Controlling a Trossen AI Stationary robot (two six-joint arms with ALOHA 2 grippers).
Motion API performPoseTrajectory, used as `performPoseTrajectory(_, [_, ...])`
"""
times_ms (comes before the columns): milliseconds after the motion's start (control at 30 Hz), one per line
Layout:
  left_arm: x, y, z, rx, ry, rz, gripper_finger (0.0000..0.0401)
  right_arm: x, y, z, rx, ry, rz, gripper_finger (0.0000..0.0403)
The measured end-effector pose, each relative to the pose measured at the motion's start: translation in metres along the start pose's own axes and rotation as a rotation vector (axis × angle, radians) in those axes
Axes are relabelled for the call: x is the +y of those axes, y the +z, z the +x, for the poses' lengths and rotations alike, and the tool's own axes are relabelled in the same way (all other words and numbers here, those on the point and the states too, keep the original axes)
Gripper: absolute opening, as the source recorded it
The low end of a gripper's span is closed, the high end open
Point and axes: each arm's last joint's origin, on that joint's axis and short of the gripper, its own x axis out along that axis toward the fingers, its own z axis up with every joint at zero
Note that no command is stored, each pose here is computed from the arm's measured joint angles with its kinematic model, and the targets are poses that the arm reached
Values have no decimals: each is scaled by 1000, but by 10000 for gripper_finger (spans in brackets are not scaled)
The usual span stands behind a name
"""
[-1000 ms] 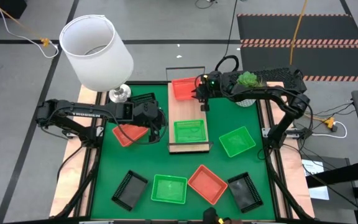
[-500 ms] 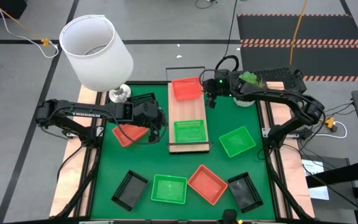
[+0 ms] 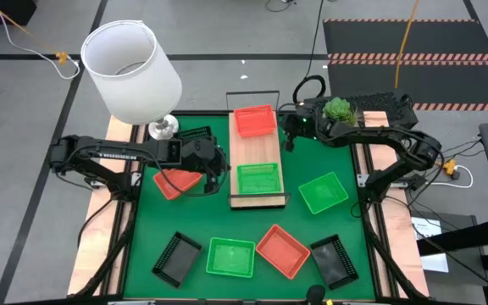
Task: Stack baskets on shelf by color
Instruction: Put the top right orange bin on the shelf
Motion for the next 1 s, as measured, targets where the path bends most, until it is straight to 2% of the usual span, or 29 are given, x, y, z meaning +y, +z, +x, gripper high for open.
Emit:
performPoseTrajectory(367, [0, 1, 0, -12, 1, -6, 26, -3, -9, 12, 20, -9, 31, 1])
performPoseTrajectory(533, [0, 1, 0, -12, 1, -6, 26, 0, -8, 12, -8, 45, 39, 1])
performPoseTrajectory(1000, [0, 0, 0, -3, 0, 0, 26, 2, -9, 12, 5, 78, 53, 0])
